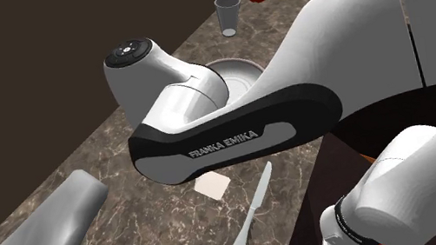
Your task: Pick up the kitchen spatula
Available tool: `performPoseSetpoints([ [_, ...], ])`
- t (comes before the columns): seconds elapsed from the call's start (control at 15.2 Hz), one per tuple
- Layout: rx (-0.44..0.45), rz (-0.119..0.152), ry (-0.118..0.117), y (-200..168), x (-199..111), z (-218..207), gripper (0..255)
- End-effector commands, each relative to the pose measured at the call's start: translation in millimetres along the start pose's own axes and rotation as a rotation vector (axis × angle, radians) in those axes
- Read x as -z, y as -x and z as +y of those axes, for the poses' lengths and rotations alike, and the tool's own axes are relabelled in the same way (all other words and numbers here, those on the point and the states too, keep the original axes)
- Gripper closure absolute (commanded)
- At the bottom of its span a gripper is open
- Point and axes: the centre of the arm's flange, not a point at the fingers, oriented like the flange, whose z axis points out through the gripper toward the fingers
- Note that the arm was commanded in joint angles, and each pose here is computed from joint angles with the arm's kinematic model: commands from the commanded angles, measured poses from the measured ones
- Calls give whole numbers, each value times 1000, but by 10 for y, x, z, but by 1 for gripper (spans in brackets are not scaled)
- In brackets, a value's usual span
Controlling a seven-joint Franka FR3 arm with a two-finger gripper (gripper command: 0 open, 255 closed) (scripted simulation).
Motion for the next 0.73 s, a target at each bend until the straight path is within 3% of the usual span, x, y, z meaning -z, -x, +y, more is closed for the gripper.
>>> performPoseSetpoints([
  [0.0, 0, 0, 0, 1, -5, 2, 255],
  [0.46, 0, 0, 0, 0, 1, -6, 255],
  [0.66, 0, 0, 0, -11, 159, -6, 255],
])
